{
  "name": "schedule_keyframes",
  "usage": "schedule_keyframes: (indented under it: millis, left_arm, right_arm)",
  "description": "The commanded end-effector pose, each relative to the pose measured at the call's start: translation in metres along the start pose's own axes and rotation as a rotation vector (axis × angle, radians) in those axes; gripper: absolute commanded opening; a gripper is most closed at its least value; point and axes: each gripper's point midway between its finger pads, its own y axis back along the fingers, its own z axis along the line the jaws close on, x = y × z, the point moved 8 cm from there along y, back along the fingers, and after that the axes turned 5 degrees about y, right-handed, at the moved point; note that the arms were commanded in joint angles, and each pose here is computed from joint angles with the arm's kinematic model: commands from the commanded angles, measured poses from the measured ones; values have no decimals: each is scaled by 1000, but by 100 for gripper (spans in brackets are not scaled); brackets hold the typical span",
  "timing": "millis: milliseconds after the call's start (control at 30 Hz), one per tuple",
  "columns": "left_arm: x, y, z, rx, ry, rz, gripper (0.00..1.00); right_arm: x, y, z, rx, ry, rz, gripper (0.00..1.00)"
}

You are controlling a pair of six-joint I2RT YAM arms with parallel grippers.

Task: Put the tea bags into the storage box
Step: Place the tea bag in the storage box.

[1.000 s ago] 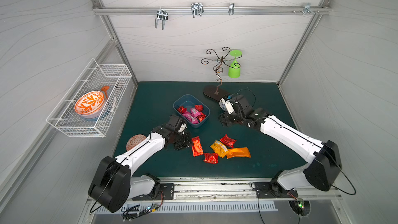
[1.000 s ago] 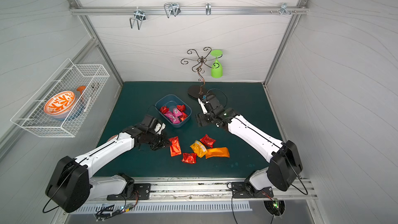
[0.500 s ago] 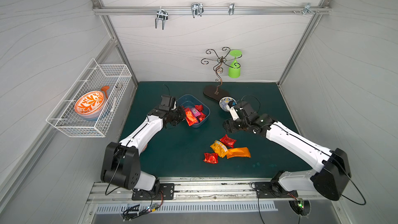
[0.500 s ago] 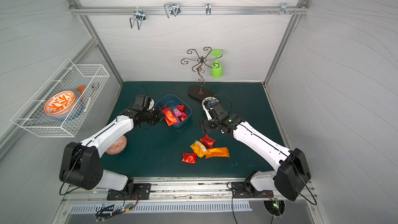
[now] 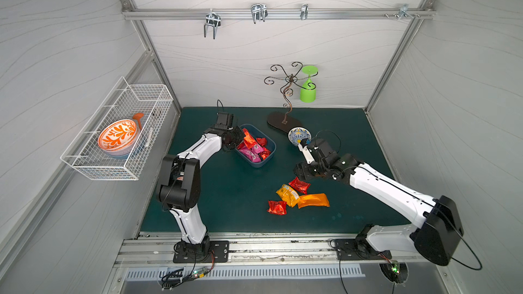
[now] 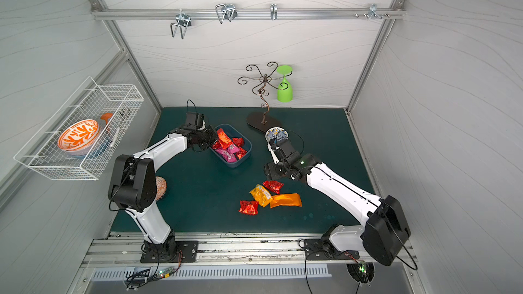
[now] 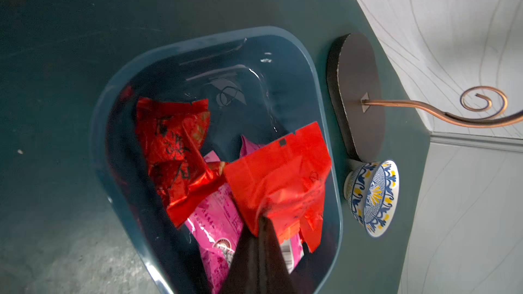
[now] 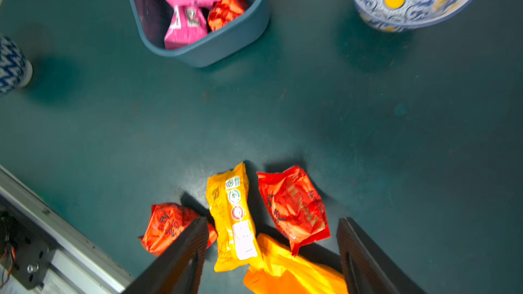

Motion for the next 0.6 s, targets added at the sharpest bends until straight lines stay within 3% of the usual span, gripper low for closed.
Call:
schedule_keyframes:
  millis: [0,67,233,300,567]
  left_arm:
    - [-19,-5,-2,4,-2,-33,0]
    - [-20,-9,0,3,5,-16,4]
    - [-20,-4,-4,18,0,-12,37]
    - [-21,3,-7,28,-9,-20,44]
    - [-10,44,-13,84,-57,-38,49]
  right_arm:
    - [12,3,16,-39,37,34,76]
    - [17,0,22,-46,54,51,76]
    - [26,-7,26,-55,63,101,73]
    - [29,-10,26,-58,66,120,73]
    - [42,-27,18,6,81,200,73]
